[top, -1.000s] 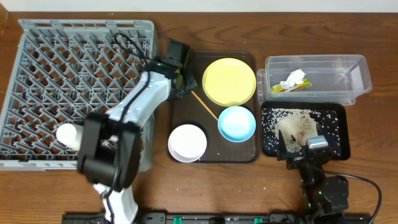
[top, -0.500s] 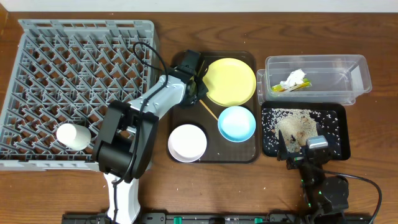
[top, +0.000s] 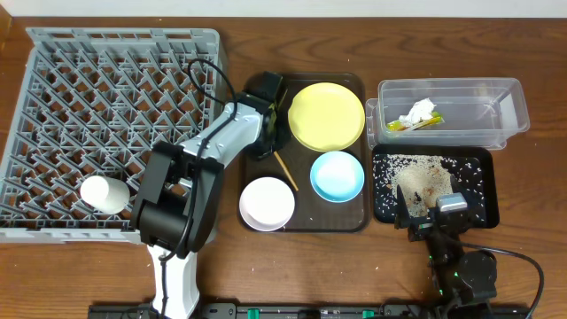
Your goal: Sort waste into correct bins and load items into the dishwasher
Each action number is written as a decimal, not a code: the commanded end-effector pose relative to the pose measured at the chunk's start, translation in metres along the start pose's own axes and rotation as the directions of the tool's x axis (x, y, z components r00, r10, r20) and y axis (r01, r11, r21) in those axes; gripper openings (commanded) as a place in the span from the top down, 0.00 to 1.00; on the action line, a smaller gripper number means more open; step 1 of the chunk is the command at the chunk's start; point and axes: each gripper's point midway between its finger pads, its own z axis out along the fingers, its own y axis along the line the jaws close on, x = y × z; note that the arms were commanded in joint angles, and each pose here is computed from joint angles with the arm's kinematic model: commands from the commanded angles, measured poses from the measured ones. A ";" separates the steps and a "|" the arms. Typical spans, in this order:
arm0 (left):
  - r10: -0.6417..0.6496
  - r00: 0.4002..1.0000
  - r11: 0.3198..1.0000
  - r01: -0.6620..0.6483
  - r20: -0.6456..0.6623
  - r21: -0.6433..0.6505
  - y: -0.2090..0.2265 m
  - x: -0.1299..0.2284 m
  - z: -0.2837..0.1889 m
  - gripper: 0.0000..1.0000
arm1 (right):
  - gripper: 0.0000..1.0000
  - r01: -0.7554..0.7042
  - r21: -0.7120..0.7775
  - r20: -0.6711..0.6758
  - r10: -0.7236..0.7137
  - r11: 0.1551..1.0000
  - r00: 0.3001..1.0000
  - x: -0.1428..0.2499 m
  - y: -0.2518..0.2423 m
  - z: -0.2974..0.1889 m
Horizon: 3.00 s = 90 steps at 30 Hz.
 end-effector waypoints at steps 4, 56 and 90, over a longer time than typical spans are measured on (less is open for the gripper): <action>0.400 0.900 0.910 -0.413 0.172 0.046 -0.029 -0.034 -0.065 0.92 | 0.01 -0.013 0.006 0.000 0.013 1.000 1.000 0.001 -0.002 0.000; 0.627 0.772 0.759 -0.635 0.102 0.145 0.006 0.075 -0.162 0.58 | 0.01 -0.013 0.006 0.000 0.013 1.000 1.000 0.001 -0.002 0.000; 0.692 0.720 0.633 -0.646 0.062 0.427 -0.065 0.104 -0.049 0.92 | 0.01 -0.013 0.006 0.000 0.013 1.000 1.000 0.001 -0.002 0.000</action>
